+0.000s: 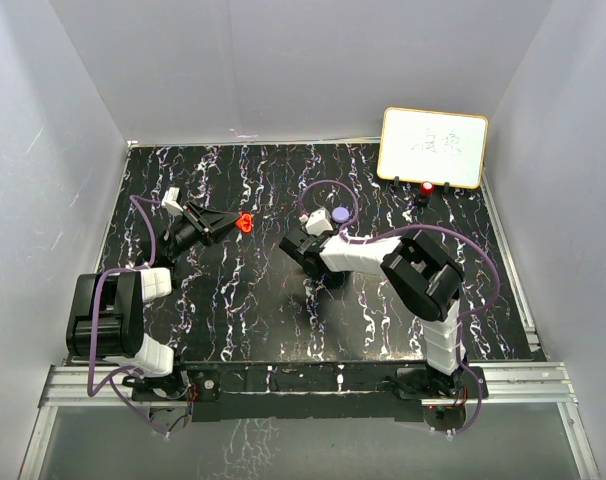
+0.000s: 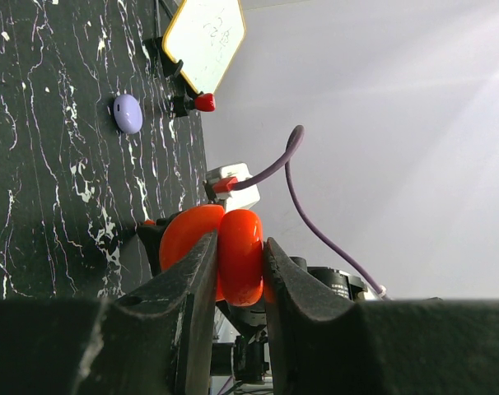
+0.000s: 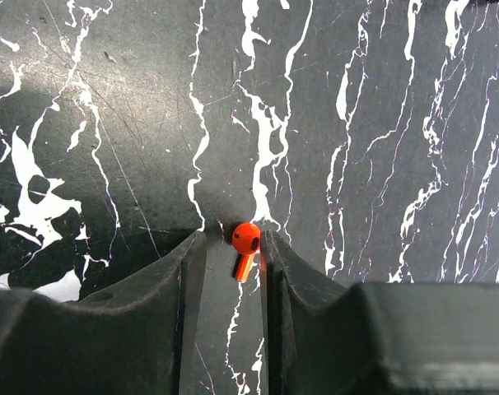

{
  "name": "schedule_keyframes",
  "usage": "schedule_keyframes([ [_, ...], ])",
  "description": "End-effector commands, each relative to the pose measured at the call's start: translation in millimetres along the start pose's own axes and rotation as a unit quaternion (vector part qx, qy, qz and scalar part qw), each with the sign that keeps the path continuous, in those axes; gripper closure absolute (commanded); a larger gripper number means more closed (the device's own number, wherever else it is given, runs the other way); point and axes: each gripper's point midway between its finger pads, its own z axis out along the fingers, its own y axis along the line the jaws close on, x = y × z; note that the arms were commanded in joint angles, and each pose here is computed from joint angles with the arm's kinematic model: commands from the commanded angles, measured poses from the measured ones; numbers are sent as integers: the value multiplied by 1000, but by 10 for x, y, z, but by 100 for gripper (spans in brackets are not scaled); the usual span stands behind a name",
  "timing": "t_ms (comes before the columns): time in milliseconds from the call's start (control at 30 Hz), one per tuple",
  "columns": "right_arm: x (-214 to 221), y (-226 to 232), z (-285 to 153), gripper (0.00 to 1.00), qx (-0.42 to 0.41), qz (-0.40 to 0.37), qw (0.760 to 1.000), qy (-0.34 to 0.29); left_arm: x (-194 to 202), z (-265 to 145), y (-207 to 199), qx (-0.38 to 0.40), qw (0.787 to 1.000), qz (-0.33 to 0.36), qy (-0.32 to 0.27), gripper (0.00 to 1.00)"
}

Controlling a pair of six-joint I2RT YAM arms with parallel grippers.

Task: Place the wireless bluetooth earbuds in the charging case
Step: Pick up the earbud from the center of the board.

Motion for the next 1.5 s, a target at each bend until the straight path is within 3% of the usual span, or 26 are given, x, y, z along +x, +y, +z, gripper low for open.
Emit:
schedule_keyframes([
  [0,-117,-161,-95,69,12,37,999,-20,11,-30,-40,10,1000,15,5,100],
  [233,-119,-195,-89,66,17,43,999,-22,10,-33,-40,10,1000,16,5,100],
  [1467,9,-104,59,82,14,22,1000,3,13,-33,-29,8,1000,15,6,100],
])
